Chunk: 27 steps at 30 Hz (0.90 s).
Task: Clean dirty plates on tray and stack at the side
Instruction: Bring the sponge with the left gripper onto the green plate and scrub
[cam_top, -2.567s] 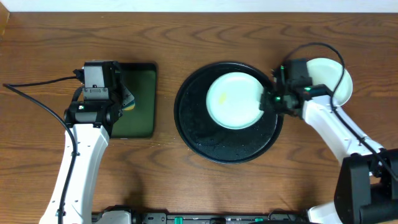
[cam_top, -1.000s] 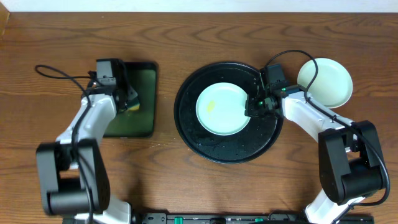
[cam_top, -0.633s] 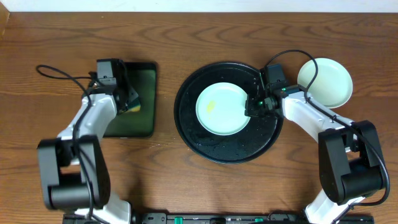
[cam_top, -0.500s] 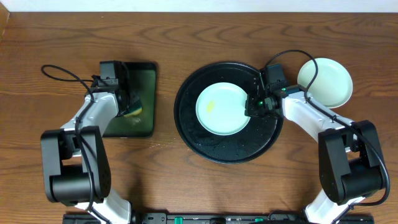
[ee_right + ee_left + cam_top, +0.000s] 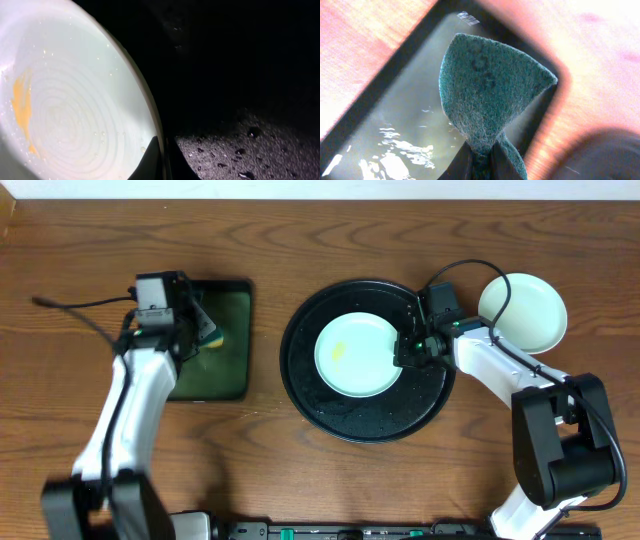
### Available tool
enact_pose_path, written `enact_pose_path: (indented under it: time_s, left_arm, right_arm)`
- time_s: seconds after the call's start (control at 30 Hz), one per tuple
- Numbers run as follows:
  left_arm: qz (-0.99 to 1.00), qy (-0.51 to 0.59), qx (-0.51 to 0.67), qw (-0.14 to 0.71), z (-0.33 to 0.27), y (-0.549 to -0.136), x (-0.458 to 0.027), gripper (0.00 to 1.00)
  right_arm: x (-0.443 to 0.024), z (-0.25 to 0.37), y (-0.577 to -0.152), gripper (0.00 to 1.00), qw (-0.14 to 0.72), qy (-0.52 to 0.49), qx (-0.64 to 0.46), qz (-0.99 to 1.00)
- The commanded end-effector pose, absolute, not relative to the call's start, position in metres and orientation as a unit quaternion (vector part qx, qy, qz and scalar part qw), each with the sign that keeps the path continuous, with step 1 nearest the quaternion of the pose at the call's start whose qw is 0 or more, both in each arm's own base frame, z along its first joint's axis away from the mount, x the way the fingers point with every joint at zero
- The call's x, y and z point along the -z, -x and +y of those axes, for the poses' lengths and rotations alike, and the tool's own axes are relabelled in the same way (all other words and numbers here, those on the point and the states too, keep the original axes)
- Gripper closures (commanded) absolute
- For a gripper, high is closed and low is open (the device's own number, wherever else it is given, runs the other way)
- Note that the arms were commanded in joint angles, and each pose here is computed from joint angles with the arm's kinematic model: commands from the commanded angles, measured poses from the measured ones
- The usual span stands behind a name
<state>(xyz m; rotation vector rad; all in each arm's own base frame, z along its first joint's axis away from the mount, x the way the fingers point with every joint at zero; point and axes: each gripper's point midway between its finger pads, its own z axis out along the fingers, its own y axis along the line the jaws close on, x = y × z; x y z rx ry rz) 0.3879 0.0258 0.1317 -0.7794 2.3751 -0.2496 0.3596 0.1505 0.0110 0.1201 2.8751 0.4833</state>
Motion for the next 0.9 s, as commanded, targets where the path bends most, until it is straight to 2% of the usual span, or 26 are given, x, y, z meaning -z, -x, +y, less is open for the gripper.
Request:
enact_pose_path:
  time_s: [0.0, 0.13, 0.37, 0.43, 0.5, 0.6, 0.67, 0.77, 0.87]
  left_arm:
    - [0.898, 0.246, 0.194, 0.307, -0.017, -0.384, -0.157, 0.93]
    - [0.908, 0.195, 0.246, 0.277, -0.063, -0.374, -0.159, 0.93]
    - [0.937, 0.102, 0.259, 0.212, -0.146, -0.349, -0.134, 0.93]
    - [0.942, 0.11, 0.248, 0.199, -0.159, -0.345, -0.123, 0.92]
    - [0.945, 0.124, 0.238, 0.186, -0.17, -0.342, -0.112, 0.93]
    - [0.949, 0.118, 0.238, 0.172, -0.193, -0.339, -0.096, 0.92]
    - [0.951, 0.105, 0.241, 0.166, -0.207, -0.338, -0.087, 0.92]
    - [0.951, 0.096, 0.246, 0.159, -0.224, -0.337, -0.076, 0.93]
    - [0.95, 0.091, 0.253, 0.157, -0.237, -0.336, -0.07, 0.92]
  right_arm:
    - [-0.009, 0.163, -0.358, 0.99, 0.115, 0.009, -0.166, 0.979]
    - [-0.007, 0.161, -0.359, 0.99, 0.121, 0.005, -0.146, 0.982]
    - [-0.008, 0.159, -0.363, 0.99, 0.129, -0.007, -0.143, 0.981]
    - [-0.008, 0.159, -0.363, 0.98, 0.129, -0.011, -0.144, 0.981]
    - [-0.008, 0.159, -0.363, 0.76, 0.127, -0.022, -0.145, 0.981]
    - [-0.008, 0.16, -0.364, 0.66, 0.127, -0.033, -0.148, 0.98]
    - [-0.008, 0.16, -0.364, 0.56, 0.128, -0.032, -0.148, 0.98]
    - [-0.009, 0.16, -0.366, 0.61, 0.132, -0.032, -0.149, 0.979]
    - [-0.009, 0.16, -0.37, 0.74, 0.139, -0.037, -0.149, 0.978]
